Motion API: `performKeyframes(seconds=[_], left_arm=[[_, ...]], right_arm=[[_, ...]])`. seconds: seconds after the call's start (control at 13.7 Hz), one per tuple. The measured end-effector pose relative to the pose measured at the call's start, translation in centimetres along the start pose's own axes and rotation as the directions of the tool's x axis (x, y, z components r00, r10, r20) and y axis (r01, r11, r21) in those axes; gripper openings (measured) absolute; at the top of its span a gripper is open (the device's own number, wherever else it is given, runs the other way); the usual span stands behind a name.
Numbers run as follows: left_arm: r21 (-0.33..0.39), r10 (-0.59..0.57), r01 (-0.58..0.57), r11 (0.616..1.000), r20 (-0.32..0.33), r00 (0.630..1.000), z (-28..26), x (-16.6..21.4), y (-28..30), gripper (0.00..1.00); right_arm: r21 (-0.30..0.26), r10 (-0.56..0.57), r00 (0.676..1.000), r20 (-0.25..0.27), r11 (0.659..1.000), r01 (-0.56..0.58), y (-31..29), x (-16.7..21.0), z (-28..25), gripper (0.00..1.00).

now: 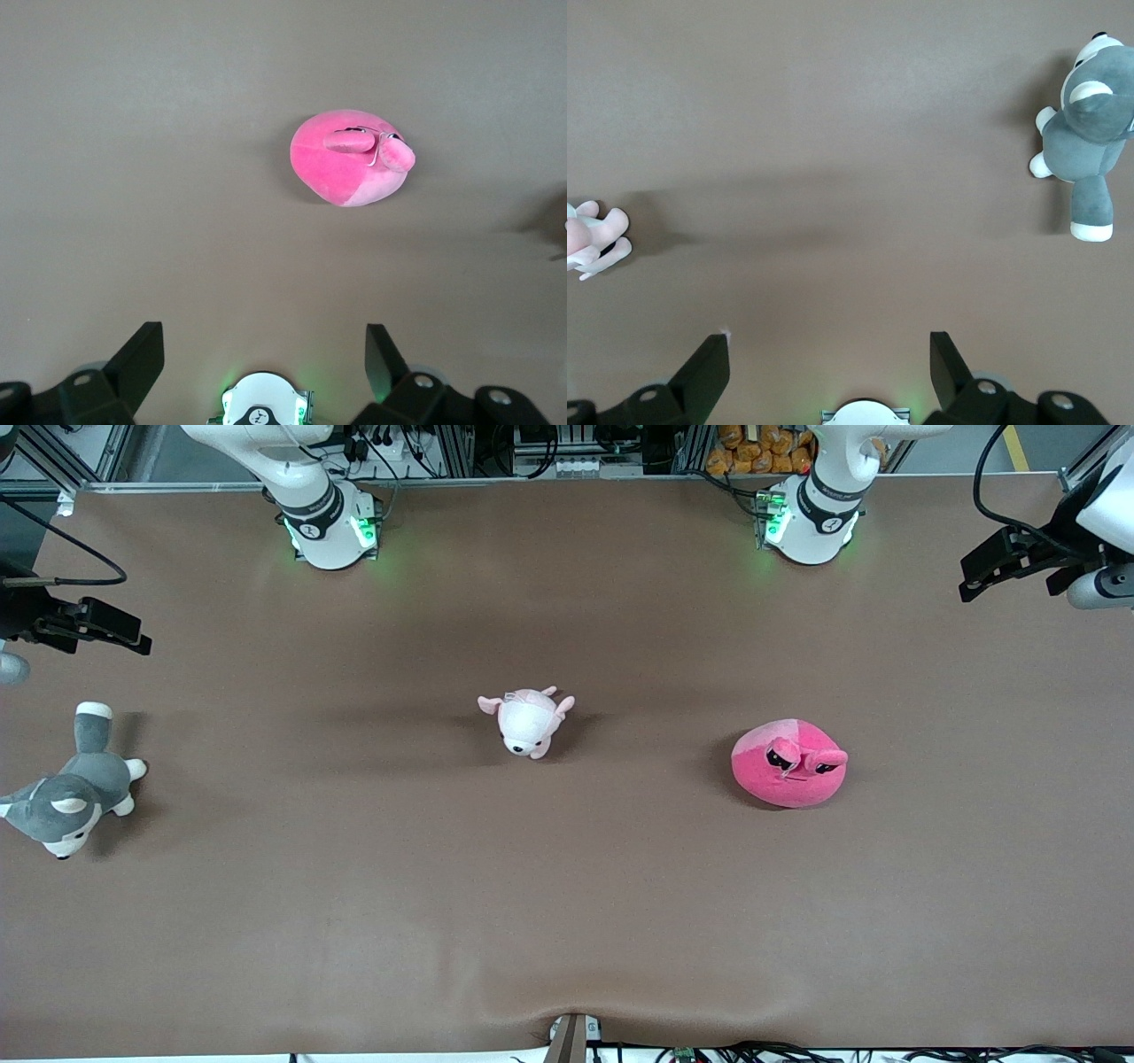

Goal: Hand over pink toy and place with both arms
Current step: 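Move the left gripper out toward the pink plush toy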

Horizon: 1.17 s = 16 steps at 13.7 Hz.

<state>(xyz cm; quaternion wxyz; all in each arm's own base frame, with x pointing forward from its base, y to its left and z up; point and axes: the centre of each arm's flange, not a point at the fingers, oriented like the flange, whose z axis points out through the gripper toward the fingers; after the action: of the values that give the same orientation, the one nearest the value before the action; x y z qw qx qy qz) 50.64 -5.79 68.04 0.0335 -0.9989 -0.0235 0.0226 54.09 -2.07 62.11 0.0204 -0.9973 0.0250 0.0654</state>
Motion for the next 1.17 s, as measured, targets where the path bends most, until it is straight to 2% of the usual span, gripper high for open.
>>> performKeyframes(seconds=[0.66, 1.17], left_arm=[[0.001, 0.005, -0.005, 1.0, 0.007, 1.0, 0.2, 0.1, 0.3, 1.0], [0.012, 0.047, -0.048, 0.999, 0.074, 0.996, 3.6, 1.9, 2.7, 1.0]], right_arm=[[0.0, 0.0, 1.0, 0.0, 1.0, 0.0, 0.0, 0.0, 0.0, 1.0], [0.0, 0.002, 1.0, 0.0, 1.0, -0.002, 0.1, 0.0, 0.0, 1.0]])
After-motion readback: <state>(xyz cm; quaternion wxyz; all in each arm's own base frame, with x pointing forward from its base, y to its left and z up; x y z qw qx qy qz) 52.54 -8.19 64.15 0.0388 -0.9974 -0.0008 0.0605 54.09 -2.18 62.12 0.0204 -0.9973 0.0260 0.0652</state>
